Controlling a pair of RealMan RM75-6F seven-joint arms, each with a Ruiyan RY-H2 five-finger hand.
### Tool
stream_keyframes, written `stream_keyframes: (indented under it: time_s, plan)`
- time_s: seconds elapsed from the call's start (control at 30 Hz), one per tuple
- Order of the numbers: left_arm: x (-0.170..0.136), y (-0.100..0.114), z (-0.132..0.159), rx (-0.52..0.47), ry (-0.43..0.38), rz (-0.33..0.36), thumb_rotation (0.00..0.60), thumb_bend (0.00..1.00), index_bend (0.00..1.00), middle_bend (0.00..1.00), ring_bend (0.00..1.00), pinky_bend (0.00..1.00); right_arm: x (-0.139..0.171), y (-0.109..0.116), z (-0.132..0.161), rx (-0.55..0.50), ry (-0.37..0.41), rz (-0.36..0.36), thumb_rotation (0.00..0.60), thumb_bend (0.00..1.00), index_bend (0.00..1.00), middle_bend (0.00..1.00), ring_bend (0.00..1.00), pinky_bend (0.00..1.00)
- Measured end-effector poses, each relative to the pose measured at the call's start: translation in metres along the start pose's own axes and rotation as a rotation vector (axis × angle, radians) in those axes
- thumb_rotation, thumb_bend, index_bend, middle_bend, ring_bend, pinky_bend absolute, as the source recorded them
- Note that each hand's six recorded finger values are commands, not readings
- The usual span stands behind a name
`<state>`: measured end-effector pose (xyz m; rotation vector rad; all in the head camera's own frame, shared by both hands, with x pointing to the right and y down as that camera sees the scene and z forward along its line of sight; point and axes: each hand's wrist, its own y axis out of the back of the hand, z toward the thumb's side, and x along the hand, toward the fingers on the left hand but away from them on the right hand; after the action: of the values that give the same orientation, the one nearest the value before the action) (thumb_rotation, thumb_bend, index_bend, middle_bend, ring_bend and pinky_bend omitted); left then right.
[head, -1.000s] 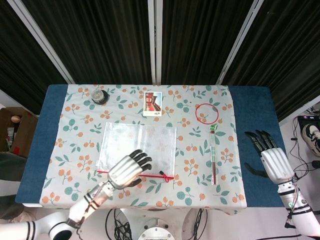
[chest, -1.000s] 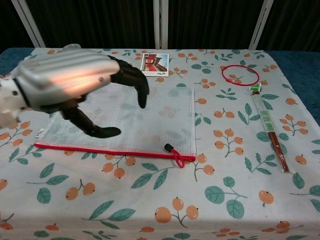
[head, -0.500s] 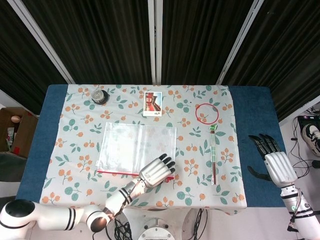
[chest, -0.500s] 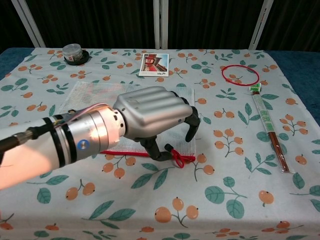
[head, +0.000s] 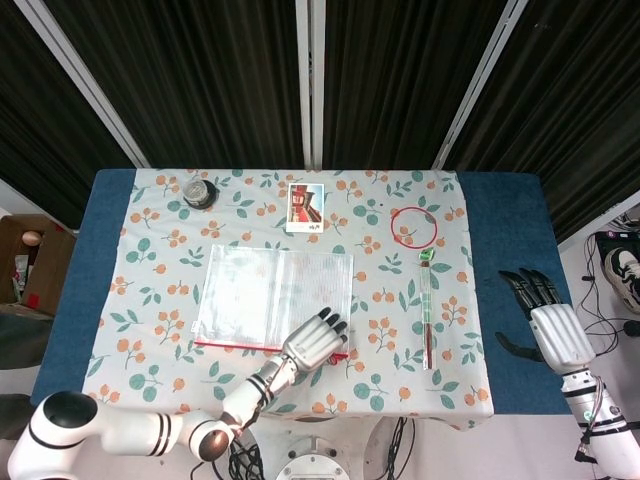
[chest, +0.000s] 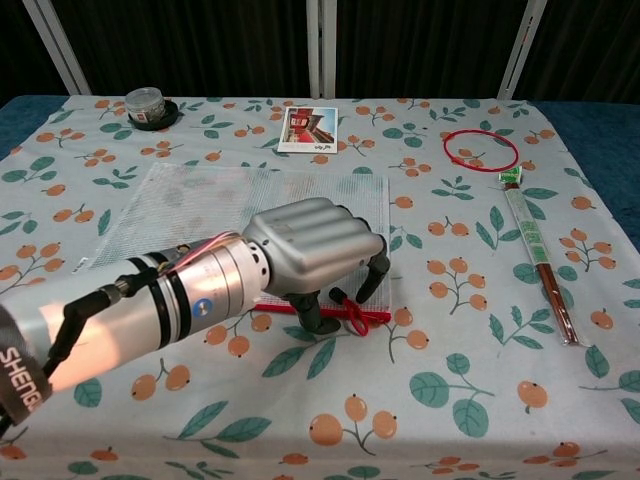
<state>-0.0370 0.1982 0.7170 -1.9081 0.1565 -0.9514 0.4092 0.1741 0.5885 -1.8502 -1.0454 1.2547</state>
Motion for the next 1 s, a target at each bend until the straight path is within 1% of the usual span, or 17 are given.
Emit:
stream_keyframes:
  time_s: [0.23, 0.47, 0.73, 0.9, 1.0]
  plan:
    - [0.001, -0.001, 0.003, 0.002, -0.006, -0.005, 0.6, 0.3, 0.52, 0.23, 0.18, 0.19, 0.002, 0.0, -0.001, -0.002, -0.006, 0.0, 0.6, 0.18, 0.01, 0.11, 0.0, 0.0]
    - [0.002, -0.003, 0.003, -0.011, -0.002, -0.01, 0.6, 0.41, 0.57, 0.24, 0.18, 0.19, 0.002, 0.001, -0.001, -0.003, -0.005, -0.001, 0.6, 0.17, 0.01, 0.11, 0.0, 0.0]
    - [0.001, -0.007, 0.002, -0.025, 0.005, -0.014, 0.6, 0.41, 0.59, 0.24, 0.18, 0.19, 0.001, 0.0, 0.0, -0.005, 0.0, 0.0, 0.6, 0.18, 0.01, 0.11, 0.0, 0.0]
    - [-0.001, -0.003, -0.002, -0.051, 0.026, 0.015, 0.6, 0.42, 0.63, 0.25, 0.18, 0.19, -0.001, 0.001, 0.002, -0.001, 0.008, 0.0, 0.6, 0.18, 0.01, 0.11, 0.0, 0.0]
    - [-0.006, 0.003, -0.008, -0.07, 0.053, 0.057, 0.6, 0.42, 0.63, 0.26, 0.18, 0.19, -0.003, 0.003, 0.005, 0.006, 0.021, -0.001, 0.6, 0.18, 0.01, 0.11, 0.0, 0.0]
